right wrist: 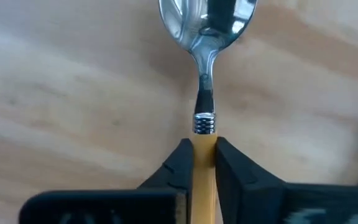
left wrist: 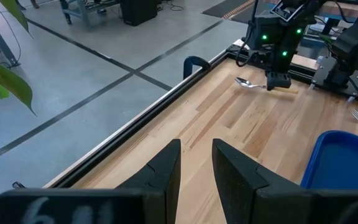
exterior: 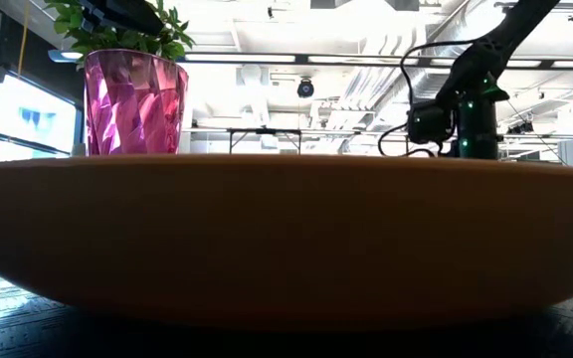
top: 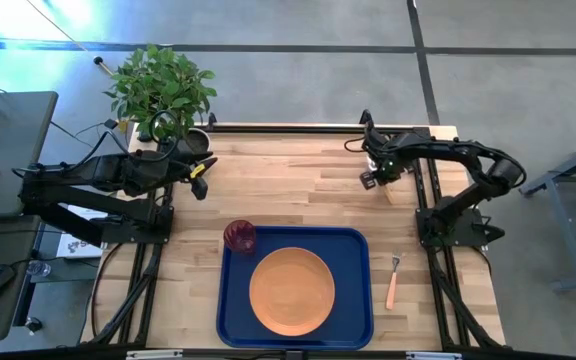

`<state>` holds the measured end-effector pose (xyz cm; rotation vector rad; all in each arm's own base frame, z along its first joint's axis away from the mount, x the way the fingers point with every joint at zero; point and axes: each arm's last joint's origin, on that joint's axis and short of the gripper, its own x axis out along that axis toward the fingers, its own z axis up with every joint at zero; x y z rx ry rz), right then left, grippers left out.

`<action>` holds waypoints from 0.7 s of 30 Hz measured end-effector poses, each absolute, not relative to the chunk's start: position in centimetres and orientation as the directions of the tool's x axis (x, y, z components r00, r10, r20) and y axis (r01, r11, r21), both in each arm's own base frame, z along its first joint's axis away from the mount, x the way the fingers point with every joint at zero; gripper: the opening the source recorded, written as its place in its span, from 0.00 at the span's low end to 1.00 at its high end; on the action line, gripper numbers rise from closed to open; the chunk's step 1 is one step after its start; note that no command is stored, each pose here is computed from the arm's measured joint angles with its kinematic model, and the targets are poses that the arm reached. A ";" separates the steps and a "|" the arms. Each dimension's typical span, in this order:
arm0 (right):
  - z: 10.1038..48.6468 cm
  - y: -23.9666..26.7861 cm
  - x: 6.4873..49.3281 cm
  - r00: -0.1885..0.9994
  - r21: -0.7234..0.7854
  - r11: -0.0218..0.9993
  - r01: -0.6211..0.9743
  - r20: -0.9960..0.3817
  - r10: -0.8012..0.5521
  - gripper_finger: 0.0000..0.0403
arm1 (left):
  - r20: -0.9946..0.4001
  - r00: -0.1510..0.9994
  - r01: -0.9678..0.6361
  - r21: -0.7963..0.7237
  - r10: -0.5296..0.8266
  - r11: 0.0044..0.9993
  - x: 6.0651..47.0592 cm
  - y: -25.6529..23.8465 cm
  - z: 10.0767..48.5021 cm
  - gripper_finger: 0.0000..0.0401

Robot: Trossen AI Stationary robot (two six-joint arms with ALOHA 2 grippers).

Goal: Pick and place plate/cup/fork/spoon on tray
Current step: Put the yellow spoon on the blue serving tray to the right of the orange plate

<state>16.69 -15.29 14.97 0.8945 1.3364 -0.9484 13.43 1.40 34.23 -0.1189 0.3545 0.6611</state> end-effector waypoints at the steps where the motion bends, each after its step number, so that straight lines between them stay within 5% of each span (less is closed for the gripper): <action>1: 15.1 -15.1 16.8 0.001 -0.010 0.365 0.931 -1.000 -0.030 0.05 | -0.359 0.732 -0.620 0.004 0.580 0.785 13.4 1.4 34.2 0.20; 21: 21.7 -3.2 20.7 0.288 0.274 0.142 0.951 -0.953 -0.091 0.03 | -0.360 0.731 -0.619 0.005 0.579 0.785 13.4 1.4 34.2 0.20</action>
